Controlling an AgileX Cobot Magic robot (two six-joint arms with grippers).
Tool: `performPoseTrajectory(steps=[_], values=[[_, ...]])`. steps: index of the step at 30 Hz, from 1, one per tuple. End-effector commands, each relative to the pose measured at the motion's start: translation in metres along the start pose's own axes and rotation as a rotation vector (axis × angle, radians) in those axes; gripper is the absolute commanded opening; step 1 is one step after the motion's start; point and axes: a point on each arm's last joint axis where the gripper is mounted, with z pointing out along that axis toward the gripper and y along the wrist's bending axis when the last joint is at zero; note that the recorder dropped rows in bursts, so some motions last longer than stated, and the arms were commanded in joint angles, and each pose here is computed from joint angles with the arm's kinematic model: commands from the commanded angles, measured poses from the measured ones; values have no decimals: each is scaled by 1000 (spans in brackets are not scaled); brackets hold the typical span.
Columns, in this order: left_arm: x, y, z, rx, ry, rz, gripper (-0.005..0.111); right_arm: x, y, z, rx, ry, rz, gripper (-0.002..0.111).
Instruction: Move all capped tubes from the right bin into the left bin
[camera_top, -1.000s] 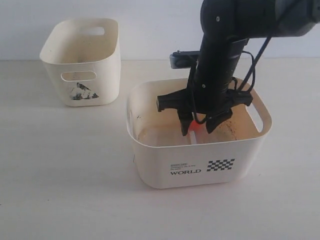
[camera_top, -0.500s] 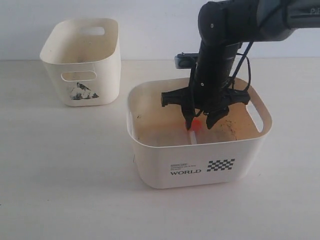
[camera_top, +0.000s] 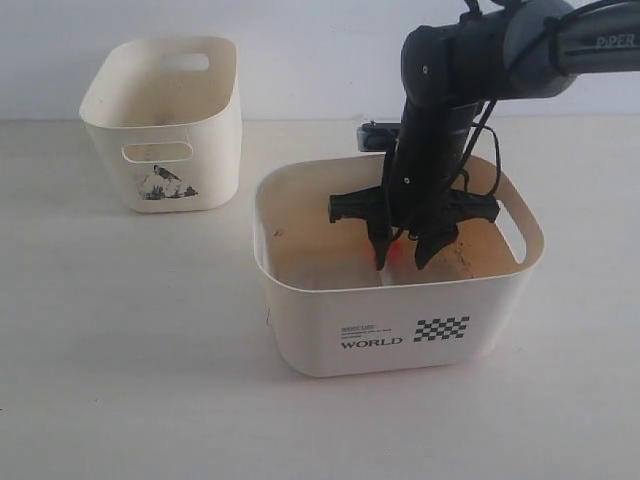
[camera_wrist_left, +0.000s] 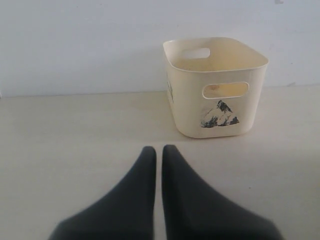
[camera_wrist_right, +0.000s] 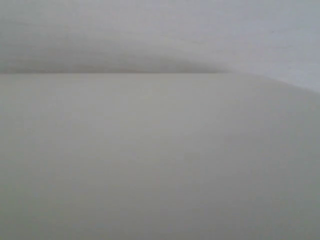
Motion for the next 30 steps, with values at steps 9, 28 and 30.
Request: performPoseTrajectory(steps=[9,28,30], values=[[-1,0,0,-1,-3,-7,4,7,15,5,-1,15,-103,28],[-1,0,0,-1,-2,-7,4,30,16,-71,99,-78,-135,57],[-1,0,0,-1,-2,-7,4,32,22,-70,98,-78,-150,54]])
